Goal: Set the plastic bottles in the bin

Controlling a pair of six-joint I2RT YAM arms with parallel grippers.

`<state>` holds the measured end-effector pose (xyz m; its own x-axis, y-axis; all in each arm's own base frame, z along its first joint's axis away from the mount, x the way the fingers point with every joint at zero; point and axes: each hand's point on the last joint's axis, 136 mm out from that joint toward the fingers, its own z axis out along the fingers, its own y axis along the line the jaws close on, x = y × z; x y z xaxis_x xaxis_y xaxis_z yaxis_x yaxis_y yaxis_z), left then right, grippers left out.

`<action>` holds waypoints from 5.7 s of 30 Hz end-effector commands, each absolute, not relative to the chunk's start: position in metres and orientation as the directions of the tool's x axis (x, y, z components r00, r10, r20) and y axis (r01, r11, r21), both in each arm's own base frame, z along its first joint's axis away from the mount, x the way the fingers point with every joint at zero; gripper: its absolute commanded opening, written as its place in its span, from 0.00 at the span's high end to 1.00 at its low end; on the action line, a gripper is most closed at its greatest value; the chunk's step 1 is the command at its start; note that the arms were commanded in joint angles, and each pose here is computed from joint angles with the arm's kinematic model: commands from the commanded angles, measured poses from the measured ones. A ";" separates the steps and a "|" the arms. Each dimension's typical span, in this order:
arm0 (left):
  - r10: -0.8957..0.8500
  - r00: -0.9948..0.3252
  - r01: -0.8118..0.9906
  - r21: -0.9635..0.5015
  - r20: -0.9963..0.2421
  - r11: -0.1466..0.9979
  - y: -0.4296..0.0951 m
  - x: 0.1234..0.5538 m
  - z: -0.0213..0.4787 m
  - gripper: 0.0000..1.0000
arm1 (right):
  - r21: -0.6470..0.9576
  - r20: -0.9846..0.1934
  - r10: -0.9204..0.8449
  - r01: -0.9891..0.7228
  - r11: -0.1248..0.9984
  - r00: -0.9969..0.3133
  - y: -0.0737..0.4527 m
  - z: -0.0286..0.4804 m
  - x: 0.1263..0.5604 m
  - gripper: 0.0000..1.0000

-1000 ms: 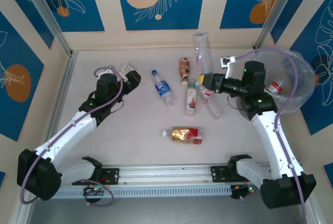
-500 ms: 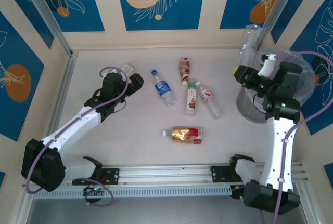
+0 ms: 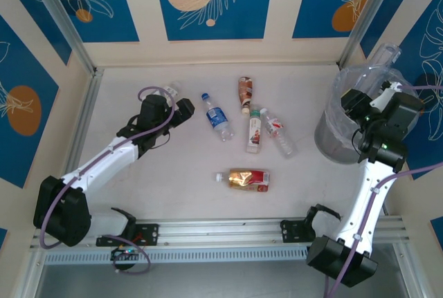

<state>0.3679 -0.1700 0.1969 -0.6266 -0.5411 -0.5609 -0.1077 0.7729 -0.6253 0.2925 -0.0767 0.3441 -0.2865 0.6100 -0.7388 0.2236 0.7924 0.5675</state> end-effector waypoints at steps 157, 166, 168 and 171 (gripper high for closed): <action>-0.670 -0.436 -0.415 -0.526 -0.601 0.742 -0.056 0.326 0.137 0.00 | -0.088 0.015 -0.979 -0.975 -0.204 0.204 0.199 -0.041 0.172 0.05; -0.673 -0.438 -0.416 -0.529 -0.596 0.740 -0.057 0.327 0.137 0.00 | -0.085 -0.041 -0.992 -0.990 -0.115 0.119 0.202 -0.027 0.177 0.16; -0.673 -0.440 -0.413 -0.531 -0.595 0.740 -0.058 0.327 0.138 0.00 | -0.093 -0.052 -0.994 -0.991 -0.094 0.100 0.203 -0.023 0.182 0.19; -0.675 -0.440 -0.415 -0.532 -0.592 0.738 -0.058 0.328 0.138 0.00 | -0.113 -0.068 -0.995 -0.991 -0.070 0.078 0.206 -0.017 0.189 0.21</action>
